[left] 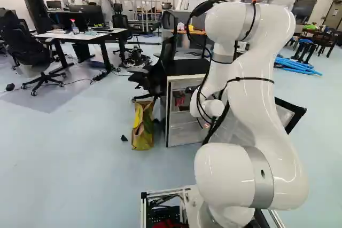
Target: Grab a drink from the fridge
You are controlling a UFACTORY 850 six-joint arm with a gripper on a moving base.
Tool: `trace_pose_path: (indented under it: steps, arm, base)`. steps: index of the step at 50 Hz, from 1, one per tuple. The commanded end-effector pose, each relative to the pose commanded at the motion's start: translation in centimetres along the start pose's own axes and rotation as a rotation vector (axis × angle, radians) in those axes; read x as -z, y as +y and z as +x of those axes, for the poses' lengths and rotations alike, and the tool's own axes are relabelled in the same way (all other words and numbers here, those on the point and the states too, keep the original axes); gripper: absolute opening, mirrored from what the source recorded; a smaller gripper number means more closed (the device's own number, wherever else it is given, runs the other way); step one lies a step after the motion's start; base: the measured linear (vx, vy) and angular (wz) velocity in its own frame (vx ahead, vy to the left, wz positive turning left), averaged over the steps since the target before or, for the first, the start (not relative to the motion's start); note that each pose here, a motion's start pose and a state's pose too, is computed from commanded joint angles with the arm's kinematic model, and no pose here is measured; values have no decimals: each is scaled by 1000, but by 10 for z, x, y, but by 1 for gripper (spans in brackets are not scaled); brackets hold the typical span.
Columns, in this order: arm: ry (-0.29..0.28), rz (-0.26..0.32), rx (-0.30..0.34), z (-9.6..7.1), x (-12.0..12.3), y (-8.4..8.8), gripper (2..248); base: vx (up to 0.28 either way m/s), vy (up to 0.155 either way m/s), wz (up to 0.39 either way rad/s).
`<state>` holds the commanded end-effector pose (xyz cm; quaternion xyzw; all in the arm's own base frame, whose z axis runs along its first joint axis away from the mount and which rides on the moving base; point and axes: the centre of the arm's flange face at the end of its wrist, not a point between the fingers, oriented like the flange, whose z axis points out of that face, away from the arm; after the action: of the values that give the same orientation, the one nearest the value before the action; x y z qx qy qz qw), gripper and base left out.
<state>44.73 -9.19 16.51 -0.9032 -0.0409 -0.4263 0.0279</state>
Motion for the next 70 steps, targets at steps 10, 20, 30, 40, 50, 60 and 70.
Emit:
trace_pose_path:
  steps: [10,20,30,40,50,60,70]
  arm:
    - [-6,0,-3,-5,-16,5,247]
    - [-6,6,-2,-10,-32,8,247]
    - [-3,14,2,-15,-47,12,247]
    - [14,33,13,-19,-63,12,247]
    - [40,57,28,-22,-80,12,247]
    - [69,81,44,-25,-97,12,247]
    - [99,105,58,-28,-114,12,247]
  base:
    - [0,0,0]
    - [0,0,0]
    - [0,0,0]
    - [0,0,0]
    - [0,0,0]
    - [0,0,0]
    - [0,0,0]
